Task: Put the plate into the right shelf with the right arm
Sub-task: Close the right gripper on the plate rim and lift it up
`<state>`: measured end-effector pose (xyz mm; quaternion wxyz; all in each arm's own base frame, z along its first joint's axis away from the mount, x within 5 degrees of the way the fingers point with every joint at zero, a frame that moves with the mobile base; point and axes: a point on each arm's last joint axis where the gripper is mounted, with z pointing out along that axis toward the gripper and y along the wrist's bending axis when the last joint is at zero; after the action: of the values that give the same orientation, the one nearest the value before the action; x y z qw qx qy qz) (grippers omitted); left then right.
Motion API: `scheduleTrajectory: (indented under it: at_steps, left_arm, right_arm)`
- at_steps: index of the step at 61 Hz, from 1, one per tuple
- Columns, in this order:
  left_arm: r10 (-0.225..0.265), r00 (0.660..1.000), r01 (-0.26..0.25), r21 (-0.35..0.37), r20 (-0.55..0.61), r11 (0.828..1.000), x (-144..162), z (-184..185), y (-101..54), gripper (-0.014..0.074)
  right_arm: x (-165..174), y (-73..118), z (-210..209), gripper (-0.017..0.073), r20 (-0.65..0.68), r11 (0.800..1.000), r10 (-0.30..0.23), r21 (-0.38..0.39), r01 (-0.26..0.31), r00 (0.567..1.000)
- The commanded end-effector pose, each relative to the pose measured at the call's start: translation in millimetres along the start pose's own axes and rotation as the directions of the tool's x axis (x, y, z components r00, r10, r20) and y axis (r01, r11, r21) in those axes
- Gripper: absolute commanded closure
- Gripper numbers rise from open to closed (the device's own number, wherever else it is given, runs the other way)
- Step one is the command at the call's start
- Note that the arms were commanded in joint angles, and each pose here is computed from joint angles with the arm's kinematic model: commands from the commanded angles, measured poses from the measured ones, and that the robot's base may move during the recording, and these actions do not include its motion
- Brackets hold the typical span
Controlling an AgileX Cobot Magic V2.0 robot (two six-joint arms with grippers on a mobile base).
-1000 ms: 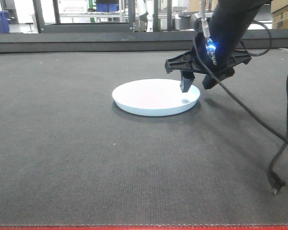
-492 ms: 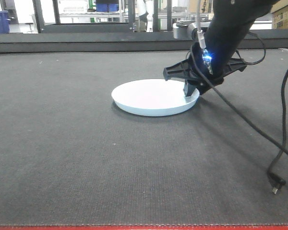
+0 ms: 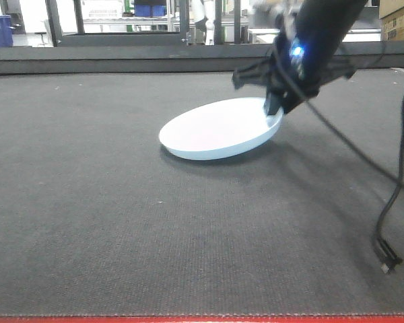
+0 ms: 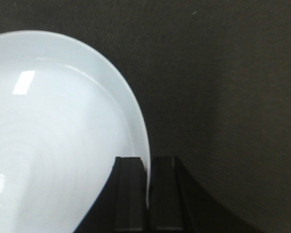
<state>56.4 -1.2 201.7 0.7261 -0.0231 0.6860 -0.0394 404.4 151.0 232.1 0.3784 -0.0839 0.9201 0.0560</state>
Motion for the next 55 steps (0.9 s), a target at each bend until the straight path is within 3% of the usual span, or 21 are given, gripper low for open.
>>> scheduleTrajectory:
  at_steps: [1,13,32,46,55]
  left_arm:
    - [-0.007,0.996,0.005,0.013,0.093,1.0,-6.4,-1.1,-0.8,0.0641]
    - [-0.007,0.996,0.005,0.013,0.093,1.0,-6.4,-1.1,-0.8,0.0641]
    - [-0.007,0.996,0.005,0.013,0.093,1.0,-6.4,-1.1,-0.8,0.0641]
    - [-0.007,0.996,0.005,0.013,0.093,1.0,-6.4,-1.1,-0.8,0.0641]
    - [-0.007,0.996,0.005,0.013,0.093,1.0,-6.4,-1.1,-0.8,0.0641]
  right_arm:
    - [-26.3,-4.6,-51.2,0.0495,0.148,1.0,-0.015,-0.012,0.017,0.989]
    - [-12.2,-14.6,-102.1,0.0495,0.213,1.0,-0.005,-0.022,0.01,0.977]
    - [44.8,-25.7,-175.2,0.0495,0.337,0.997,0.002,-0.07,0.023,0.941]
    - [85.7,-34.9,-234.1,0.0495,0.481,0.994,0.02,-0.102,0.033,0.877]
    - [100.1,-37.2,-278.7,0.0495,0.593,0.991,0.011,-0.116,0.072,0.805]
